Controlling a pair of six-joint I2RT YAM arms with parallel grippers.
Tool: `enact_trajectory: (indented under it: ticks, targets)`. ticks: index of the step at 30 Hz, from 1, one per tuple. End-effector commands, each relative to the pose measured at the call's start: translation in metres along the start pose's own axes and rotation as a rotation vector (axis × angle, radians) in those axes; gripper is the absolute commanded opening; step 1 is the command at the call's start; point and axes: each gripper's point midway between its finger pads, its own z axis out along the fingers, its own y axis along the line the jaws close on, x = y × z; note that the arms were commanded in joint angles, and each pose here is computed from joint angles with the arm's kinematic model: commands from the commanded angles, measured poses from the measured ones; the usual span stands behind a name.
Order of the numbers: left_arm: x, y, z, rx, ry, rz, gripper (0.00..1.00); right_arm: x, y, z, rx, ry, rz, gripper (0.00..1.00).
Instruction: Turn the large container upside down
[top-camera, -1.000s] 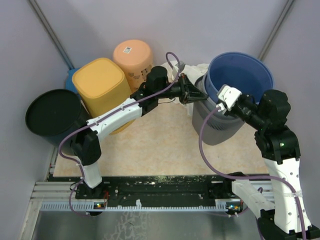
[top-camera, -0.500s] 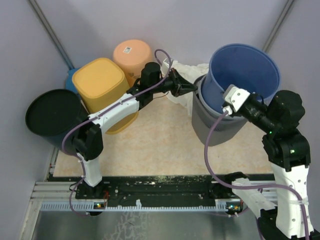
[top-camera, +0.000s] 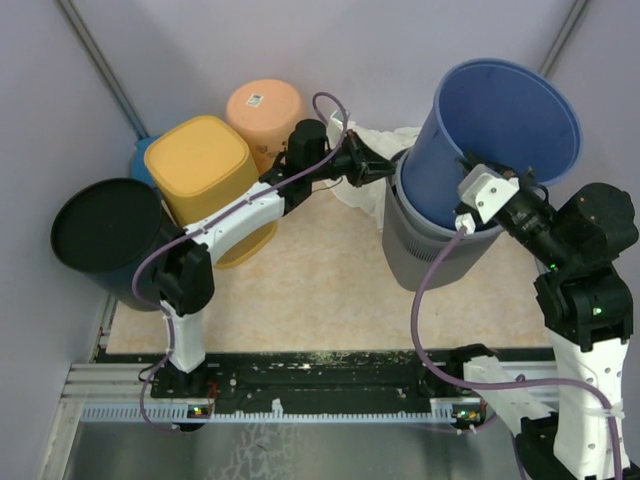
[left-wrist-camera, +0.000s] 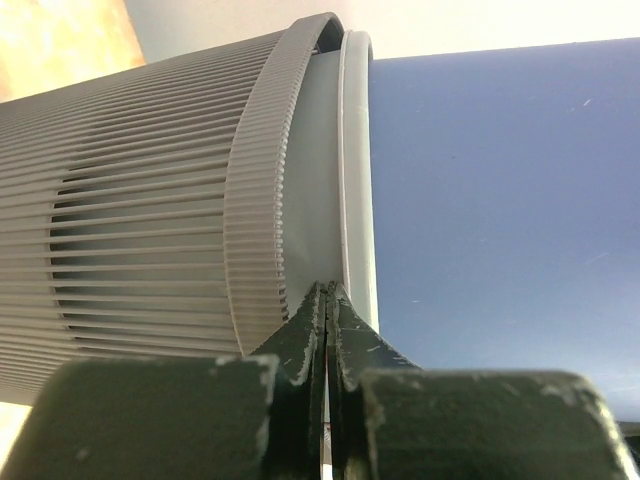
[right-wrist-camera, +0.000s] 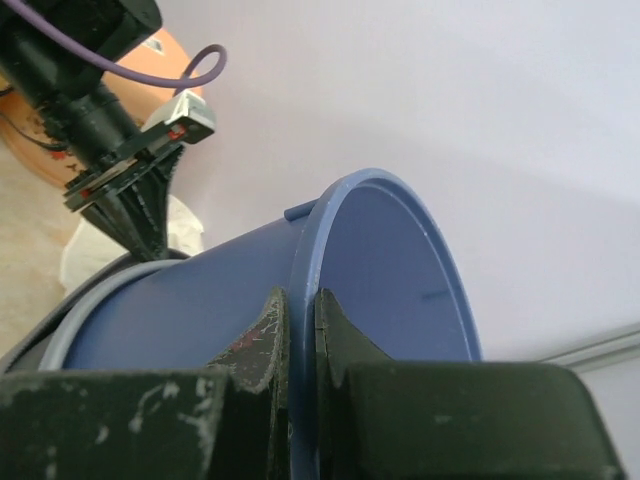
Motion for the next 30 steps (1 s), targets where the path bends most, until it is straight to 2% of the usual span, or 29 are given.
enact_trajectory:
  ticks: [1,12,20,30]
  targets:
    - [0.019,0.03,0.012,-0.08,0.052,-0.003,0.0,-0.074,-0.076,-0.03,0.279,-0.183,-0.253,0.0]
    - [-0.001,0.002,0.011,-0.085,0.001,0.159,0.0,-0.1,-0.098,-0.056,0.425,-0.253,-0.307,0.0]
    - [-0.004,-0.003,0.009,-0.084,-0.002,0.206,0.01,-0.109,-0.108,-0.068,0.483,-0.271,-0.292,0.0]
    - [-0.024,-0.059,-0.013,-0.047,-0.093,0.404,0.47,-0.089,-0.124,-0.08,0.628,-0.213,-0.175,0.0]
